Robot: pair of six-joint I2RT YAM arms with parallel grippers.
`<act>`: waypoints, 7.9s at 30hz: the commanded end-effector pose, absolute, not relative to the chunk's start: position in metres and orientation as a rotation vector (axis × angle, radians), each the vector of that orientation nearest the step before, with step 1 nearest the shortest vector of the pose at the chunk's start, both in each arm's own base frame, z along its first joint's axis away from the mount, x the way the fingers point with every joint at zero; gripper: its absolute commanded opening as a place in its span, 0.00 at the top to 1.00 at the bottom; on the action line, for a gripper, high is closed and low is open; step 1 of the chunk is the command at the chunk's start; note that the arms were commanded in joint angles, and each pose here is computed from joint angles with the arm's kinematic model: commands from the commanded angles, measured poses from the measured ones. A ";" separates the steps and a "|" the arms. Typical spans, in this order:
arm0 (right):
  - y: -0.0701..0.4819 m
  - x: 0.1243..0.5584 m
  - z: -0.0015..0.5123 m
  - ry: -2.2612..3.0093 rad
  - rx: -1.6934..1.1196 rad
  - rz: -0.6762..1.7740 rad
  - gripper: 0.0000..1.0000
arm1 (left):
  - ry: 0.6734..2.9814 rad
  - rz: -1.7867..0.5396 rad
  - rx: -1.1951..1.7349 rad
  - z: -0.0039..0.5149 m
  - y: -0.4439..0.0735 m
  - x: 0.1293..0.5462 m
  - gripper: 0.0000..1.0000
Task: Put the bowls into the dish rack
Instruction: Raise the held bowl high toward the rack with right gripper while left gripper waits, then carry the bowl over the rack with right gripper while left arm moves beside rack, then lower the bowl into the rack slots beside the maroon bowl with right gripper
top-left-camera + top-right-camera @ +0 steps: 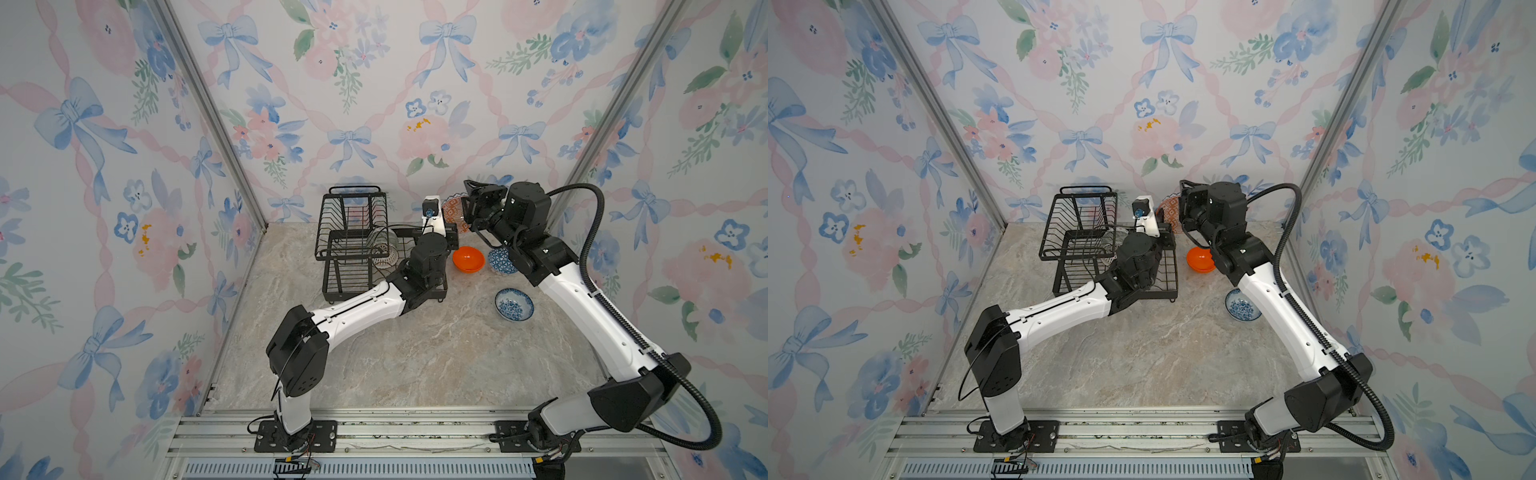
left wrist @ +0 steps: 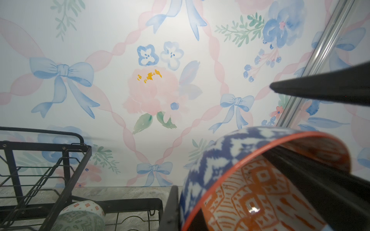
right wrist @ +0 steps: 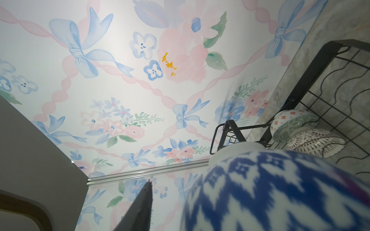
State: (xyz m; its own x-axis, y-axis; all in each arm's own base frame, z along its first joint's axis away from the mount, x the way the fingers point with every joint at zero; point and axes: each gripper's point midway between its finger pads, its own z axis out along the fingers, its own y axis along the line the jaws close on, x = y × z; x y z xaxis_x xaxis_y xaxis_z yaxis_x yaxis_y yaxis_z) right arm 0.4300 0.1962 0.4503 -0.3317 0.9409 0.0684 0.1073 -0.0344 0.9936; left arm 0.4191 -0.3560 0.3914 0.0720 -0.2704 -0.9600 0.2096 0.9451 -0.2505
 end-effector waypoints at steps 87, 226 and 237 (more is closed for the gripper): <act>0.351 0.465 0.232 1.866 0.843 1.367 1.00 | 2.064 -0.422 0.291 0.302 -0.166 0.334 0.02; 0.414 0.461 0.128 1.888 1.324 1.425 0.76 | 2.104 -0.364 0.365 0.274 -0.173 0.321 0.02; 0.410 0.465 0.133 1.888 1.314 1.433 0.69 | 2.106 -0.361 0.366 0.273 -0.173 0.322 0.02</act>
